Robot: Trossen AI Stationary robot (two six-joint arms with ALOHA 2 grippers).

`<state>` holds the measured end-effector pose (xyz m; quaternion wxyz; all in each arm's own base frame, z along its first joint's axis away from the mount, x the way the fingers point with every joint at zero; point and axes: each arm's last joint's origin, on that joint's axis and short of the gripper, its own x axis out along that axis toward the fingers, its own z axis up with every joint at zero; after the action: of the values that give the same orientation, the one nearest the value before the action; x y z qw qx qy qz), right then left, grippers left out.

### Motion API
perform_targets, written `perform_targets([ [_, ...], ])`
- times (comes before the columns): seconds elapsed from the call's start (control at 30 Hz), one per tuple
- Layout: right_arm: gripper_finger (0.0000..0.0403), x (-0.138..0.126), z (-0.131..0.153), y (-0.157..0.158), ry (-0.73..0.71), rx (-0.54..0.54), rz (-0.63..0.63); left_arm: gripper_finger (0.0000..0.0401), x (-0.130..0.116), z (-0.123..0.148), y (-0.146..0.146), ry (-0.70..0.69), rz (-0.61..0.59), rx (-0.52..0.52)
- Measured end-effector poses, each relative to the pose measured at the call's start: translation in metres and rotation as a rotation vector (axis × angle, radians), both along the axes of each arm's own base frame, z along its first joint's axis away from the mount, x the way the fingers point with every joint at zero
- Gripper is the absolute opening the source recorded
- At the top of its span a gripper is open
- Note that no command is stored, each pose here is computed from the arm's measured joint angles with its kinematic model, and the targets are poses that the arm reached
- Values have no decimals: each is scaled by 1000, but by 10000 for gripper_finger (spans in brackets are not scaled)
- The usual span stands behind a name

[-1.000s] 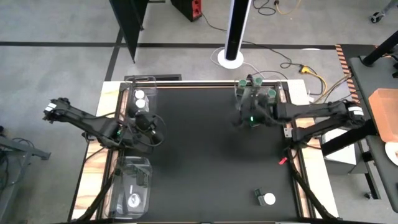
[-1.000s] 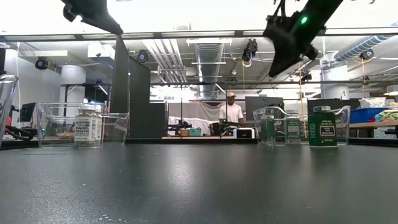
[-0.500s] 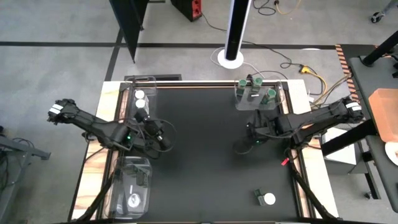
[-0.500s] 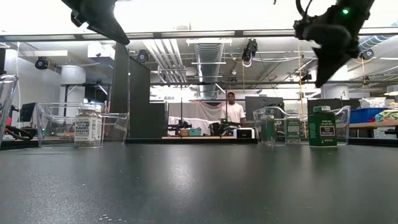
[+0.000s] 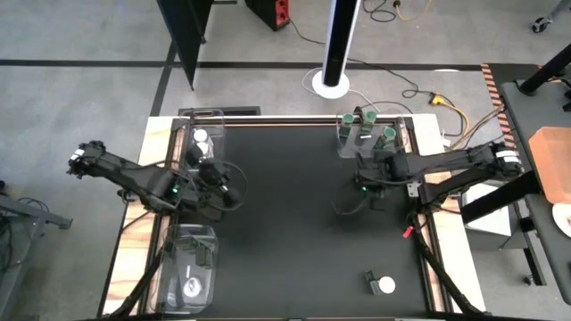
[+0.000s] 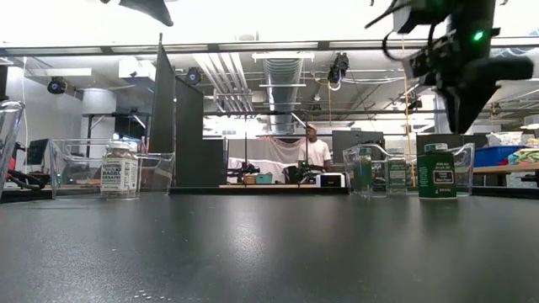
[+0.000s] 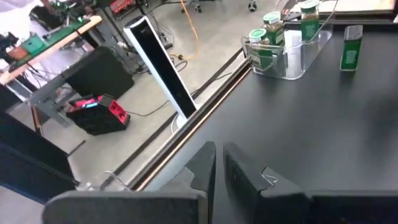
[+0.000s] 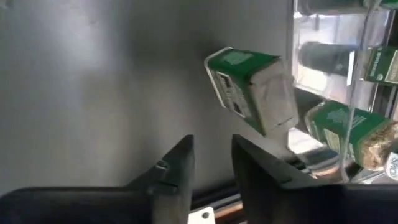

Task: Sort spices by type
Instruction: Put the top black seasoning can into the bottom left transparent bin

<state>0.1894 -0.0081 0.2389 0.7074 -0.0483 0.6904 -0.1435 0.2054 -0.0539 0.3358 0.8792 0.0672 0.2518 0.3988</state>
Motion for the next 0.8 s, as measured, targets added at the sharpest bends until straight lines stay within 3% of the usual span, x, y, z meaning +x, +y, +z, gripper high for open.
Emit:
perform_targets([
  [0.4,186,11,11,-38,31,19,117,16,-23,11,9,46,-39,43],
  [0.8,184,22,-9,-70,88,89,136,16,-42,5,17,19,-34,27],
])
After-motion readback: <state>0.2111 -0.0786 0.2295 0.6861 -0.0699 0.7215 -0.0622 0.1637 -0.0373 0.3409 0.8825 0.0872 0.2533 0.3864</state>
